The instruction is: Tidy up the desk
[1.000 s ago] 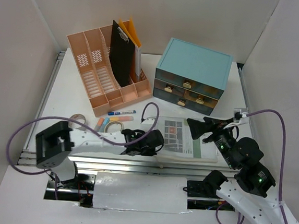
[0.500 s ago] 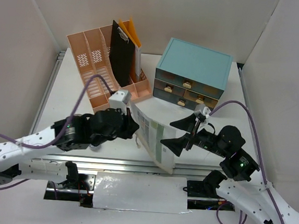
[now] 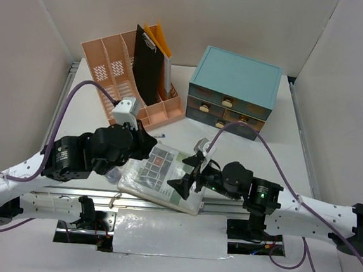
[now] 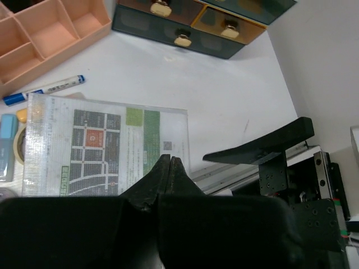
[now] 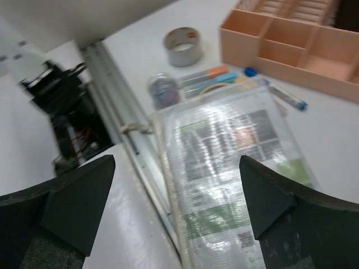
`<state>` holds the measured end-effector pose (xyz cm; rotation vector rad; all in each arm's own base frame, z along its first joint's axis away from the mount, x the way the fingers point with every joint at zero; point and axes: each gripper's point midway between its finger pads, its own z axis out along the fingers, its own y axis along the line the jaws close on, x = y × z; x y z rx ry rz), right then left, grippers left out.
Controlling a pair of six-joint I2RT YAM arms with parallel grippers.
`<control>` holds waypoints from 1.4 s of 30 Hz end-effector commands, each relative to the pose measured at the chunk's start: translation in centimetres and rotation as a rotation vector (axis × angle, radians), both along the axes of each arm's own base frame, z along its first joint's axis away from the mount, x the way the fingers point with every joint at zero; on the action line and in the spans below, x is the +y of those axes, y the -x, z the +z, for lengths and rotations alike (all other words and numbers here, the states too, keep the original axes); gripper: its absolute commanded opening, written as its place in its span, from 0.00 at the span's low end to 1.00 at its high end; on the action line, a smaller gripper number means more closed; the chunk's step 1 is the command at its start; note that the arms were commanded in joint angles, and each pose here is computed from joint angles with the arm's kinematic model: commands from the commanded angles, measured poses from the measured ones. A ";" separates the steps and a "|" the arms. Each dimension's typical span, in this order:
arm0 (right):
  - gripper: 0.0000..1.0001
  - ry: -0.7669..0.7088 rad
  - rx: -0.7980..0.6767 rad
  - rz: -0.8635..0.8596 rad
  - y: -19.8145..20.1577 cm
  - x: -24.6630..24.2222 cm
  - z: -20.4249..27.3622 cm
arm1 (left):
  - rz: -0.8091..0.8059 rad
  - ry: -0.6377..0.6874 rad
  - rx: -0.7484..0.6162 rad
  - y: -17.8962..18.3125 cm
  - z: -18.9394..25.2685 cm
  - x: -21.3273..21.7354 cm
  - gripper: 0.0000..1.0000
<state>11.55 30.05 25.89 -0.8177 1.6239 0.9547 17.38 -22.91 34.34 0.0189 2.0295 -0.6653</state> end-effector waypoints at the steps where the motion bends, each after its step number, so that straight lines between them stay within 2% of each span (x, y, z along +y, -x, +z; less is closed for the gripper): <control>1: 1.00 -0.081 -0.011 -0.377 -5.2 -2.2 2.2 | 0.097 0.004 -0.011 -0.9 0.7 1.1 0.00; 3: 1.00 -0.050 -0.005 -0.389 -5.3 -2.3 1.5 | 0.151 -0.004 0.024 -1.0 -0.4 1.8 0.00; 4: 1.00 -0.061 0.003 -0.392 -5.3 -2.6 1.7 | 0.167 -0.035 0.035 -0.9 -1.2 2.4 0.09; 5: 1.00 -0.072 0.011 -0.404 -5.3 -3.0 1.8 | 0.186 -0.044 0.058 -0.8 -2.4 2.7 0.38; 7: 1.00 -0.082 0.049 -0.495 -6.3 -4.8 1.6 | 0.221 -0.072 0.088 -0.4 -3.9 3.9 0.67; 8: 1.00 -0.101 0.081 -0.522 -6.7 -5.3 1.8 | 0.249 -0.075 0.111 -0.2 -5.3 4.5 0.96; 9: 1.00 -0.098 0.093 -0.546 -7.2 -5.9 1.8 | 0.253 -0.091 0.119 -0.1 -6.1 4.8 1.00; 13: 1.00 -0.067 0.079 -0.464 -6.3 -6.0 1.1 | 0.287 -0.209 0.123 -0.4 -11.3 6.1 1.00; 15: 1.00 -0.062 0.079 -0.425 -6.0 -5.8 0.8 | 0.309 -0.278 0.119 -1.6 -13.7 6.6 1.00; 16: 1.00 -0.062 0.081 -0.413 -5.9 -5.7 0.7 | 0.331 -0.310 0.160 -1.9 -15.3 7.4 0.99; 18: 1.00 -0.062 0.086 -0.397 -5.7 -5.5 0.6 | 0.301 -0.283 0.228 -4.1 -17.5 7.3 1.00; 19: 1.00 -0.059 0.089 -0.378 -5.5 -5.3 0.5 | 0.273 -0.321 0.259 -4.3 -19.9 8.0 0.99; 20: 1.00 -0.057 0.090 -0.374 -5.4 -5.3 0.4 | 0.272 -0.251 0.277 -5.5 -20.3 7.8 0.99; 26: 1.00 -0.028 0.102 -0.340 -4.9 -5.0 -0.5 | 0.283 -0.312 0.383 -6.6 -24.0 8.6 0.99; 30: 1.00 -0.044 0.106 -0.338 -4.7 -5.3 -0.5 | 0.289 -0.320 0.455 -6.0 -26.5 8.8 1.00; 37: 1.00 -0.045 0.105 -0.336 -4.5 -5.6 -0.5 | 0.357 -0.330 0.505 -4.8 -28.5 10.4 1.00; 42: 1.00 -0.049 0.106 -0.322 -4.5 -5.2 -0.1 | 0.337 -0.328 0.543 -4.3 -30.8 10.5 0.99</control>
